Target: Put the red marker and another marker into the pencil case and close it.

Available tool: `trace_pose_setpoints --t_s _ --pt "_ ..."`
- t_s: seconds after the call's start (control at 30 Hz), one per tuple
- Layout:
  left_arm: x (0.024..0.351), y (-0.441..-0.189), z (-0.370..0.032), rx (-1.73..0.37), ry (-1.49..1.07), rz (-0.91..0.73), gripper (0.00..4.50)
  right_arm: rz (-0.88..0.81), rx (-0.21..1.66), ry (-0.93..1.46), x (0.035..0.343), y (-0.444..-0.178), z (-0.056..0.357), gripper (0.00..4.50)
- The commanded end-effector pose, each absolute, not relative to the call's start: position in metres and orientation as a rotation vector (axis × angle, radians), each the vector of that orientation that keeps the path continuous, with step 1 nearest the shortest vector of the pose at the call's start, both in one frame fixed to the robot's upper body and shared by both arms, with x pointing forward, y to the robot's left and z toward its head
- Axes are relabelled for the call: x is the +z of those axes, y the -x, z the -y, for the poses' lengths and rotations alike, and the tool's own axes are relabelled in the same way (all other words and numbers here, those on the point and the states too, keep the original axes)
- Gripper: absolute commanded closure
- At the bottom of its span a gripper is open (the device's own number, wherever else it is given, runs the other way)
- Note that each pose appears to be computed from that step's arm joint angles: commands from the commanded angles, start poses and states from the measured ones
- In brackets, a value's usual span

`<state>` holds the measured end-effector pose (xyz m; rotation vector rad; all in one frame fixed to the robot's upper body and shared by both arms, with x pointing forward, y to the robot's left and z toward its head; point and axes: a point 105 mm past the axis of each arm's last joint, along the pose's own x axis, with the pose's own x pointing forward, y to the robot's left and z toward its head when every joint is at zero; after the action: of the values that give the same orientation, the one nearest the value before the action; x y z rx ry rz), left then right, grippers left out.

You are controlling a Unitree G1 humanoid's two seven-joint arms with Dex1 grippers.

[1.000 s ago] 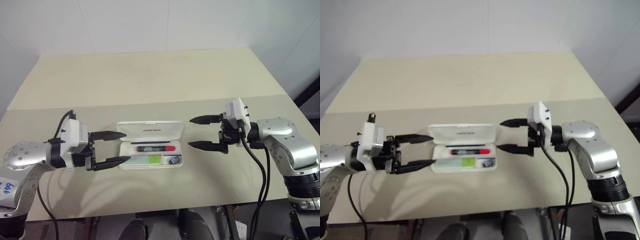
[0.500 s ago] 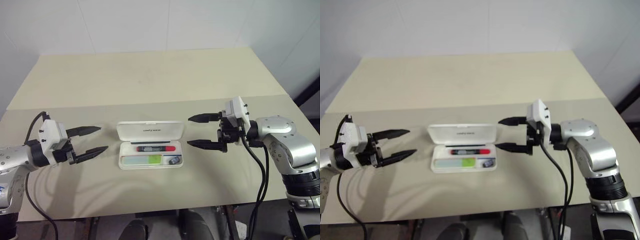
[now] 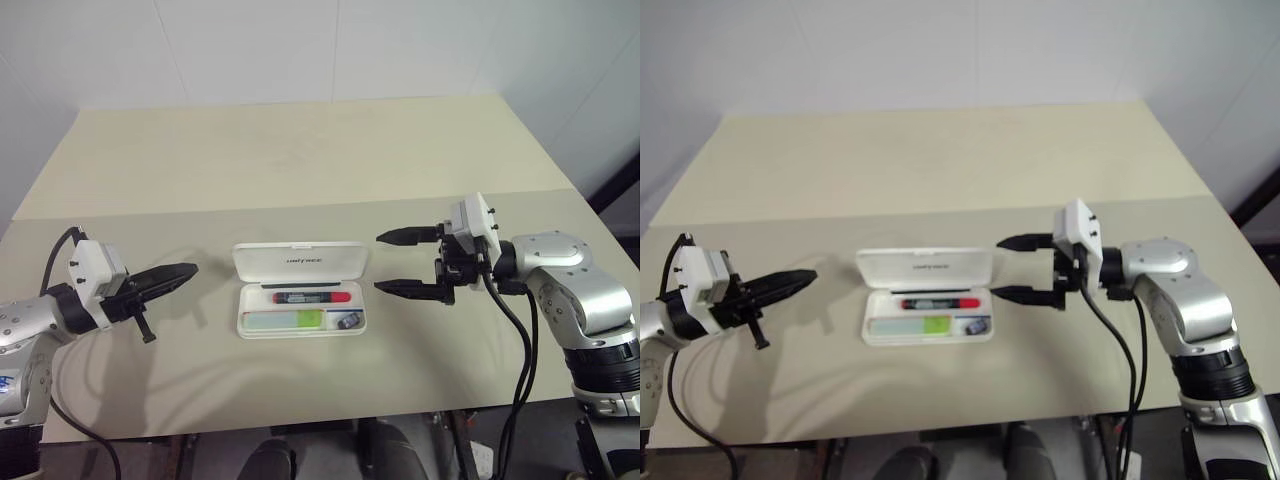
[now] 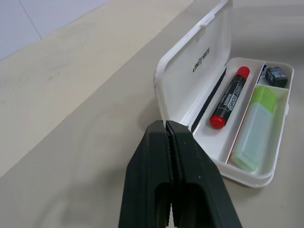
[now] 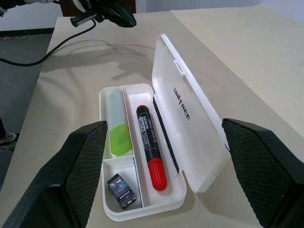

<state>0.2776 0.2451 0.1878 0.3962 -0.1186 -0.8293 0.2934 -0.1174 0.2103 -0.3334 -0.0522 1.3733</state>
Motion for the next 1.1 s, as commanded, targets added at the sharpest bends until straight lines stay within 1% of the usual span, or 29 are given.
trace_pose_setpoints --t_s 0.03,0.17,0.27,0.47,0.63,0.83,0.93,1.07,1.1 --pt "0.202 -0.295 -0.253 -0.706 -0.424 0.194 4.49 0.099 1.366 0.364 0.22 -0.292 0.119 0.41" --pt "0.195 -0.308 -0.242 -0.718 -0.386 0.17 4.49 0.101 1.364 0.362 0.22 -0.293 0.118 0.41" --pt "0.19 -0.313 -0.227 -0.78 -0.357 0.148 4.49 0.104 1.364 0.36 0.22 -0.293 0.117 0.41" --pt "0.187 -0.319 -0.201 -0.928 -0.313 0.114 4.49 0.105 1.359 0.357 0.218 -0.292 0.117 0.41" --pt "0.187 -0.323 -0.194 -0.972 -0.31 0.101 4.49 0.109 1.353 0.351 0.218 -0.291 0.115 0.41" --pt "0.186 -0.323 -0.187 -1.018 -0.306 0.103 4.49 0.116 1.339 0.346 0.217 -0.29 0.115 0.41" --pt "0.186 -0.317 -0.183 -1.067 -0.312 0.1 4.49 0.119 1.335 0.346 0.218 -0.29 0.115 0.41" --pt "0.186 -0.316 -0.182 -1.079 -0.314 0.098 4.49 0.12 1.333 0.345 0.218 -0.29 0.115 0.41" --pt "0.184 -0.309 -0.182 -1.116 -0.337 0.081 4.49 0.119 1.332 0.345 0.218 -0.29 0.116 0.41"
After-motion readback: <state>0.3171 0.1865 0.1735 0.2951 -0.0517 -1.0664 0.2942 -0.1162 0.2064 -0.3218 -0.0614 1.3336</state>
